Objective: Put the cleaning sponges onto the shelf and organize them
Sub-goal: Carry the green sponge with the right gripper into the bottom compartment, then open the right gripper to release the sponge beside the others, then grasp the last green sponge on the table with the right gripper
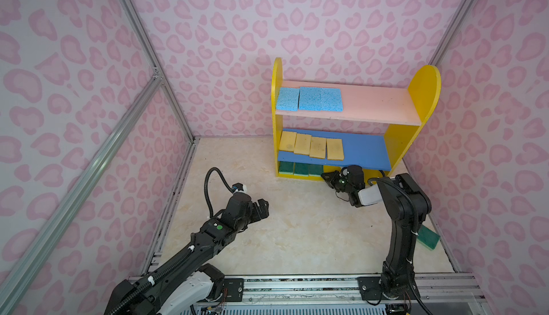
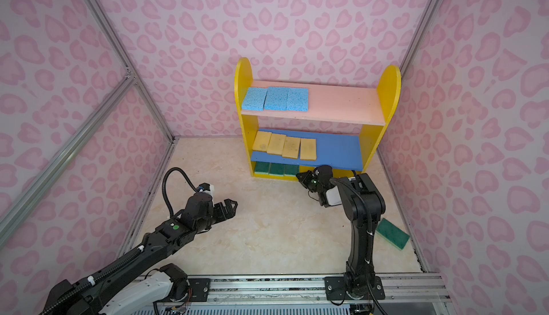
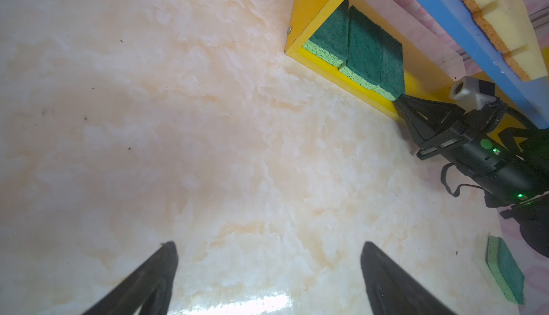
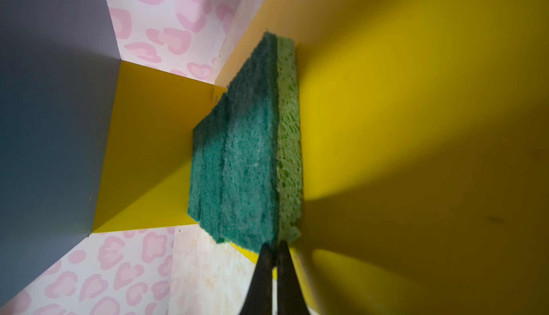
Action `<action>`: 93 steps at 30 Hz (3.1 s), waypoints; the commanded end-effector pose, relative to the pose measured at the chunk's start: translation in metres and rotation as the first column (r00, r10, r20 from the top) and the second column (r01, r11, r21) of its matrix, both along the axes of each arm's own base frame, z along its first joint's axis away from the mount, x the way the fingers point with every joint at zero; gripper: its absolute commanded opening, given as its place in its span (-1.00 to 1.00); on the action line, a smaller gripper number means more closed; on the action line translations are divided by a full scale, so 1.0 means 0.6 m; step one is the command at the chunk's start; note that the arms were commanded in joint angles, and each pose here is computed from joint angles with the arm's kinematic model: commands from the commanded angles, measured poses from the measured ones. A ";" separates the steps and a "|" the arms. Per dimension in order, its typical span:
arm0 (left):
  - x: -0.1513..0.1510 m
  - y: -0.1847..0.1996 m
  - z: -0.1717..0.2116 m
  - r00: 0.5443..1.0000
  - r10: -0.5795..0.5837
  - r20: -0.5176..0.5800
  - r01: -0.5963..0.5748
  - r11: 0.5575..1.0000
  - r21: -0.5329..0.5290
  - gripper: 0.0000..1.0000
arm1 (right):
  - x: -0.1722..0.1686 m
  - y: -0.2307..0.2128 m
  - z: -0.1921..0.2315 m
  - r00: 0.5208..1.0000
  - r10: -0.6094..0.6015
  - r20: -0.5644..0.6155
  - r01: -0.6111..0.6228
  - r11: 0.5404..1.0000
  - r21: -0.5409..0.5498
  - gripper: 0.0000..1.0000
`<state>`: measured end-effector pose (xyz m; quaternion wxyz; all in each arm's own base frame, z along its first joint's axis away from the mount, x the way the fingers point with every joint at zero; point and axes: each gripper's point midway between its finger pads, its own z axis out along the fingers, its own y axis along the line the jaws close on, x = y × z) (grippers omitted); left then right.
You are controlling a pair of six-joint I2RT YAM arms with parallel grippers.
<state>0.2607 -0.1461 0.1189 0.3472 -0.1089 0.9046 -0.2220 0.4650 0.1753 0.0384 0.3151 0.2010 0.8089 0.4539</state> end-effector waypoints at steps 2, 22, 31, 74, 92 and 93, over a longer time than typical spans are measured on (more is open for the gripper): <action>0.007 -0.004 0.014 1.000 -0.001 0.022 0.001 1.000 -0.015 0.95 | 0.001 0.006 -0.013 1.000 0.011 -0.008 -0.011 1.000 -0.003 -0.92; 0.005 -0.004 0.022 0.999 -0.006 0.033 0.007 1.000 -0.023 0.95 | -0.018 0.014 0.005 1.000 0.013 0.003 -0.013 0.999 -0.049 0.19; -0.006 -0.006 0.026 0.998 -0.042 0.044 0.043 0.999 -0.026 0.95 | -0.075 -0.014 0.010 0.998 -0.038 -0.041 0.031 0.984 -0.174 0.29; -0.042 -0.087 -0.003 0.972 -0.230 0.039 0.233 0.966 -0.107 0.95 | -0.470 -0.512 0.017 0.441 -0.861 -0.252 0.418 0.446 -0.792 0.37; -0.046 -0.081 -0.010 0.976 -0.215 0.018 0.216 0.971 -0.101 0.95 | -0.458 -0.533 -0.027 0.428 -0.845 -0.321 0.419 0.500 -0.758 0.19; -0.045 -0.081 -0.009 0.977 -0.213 0.019 0.214 0.971 -0.102 0.95 | -0.458 -0.534 -0.028 0.424 -0.847 -0.320 0.422 0.498 -0.758 0.19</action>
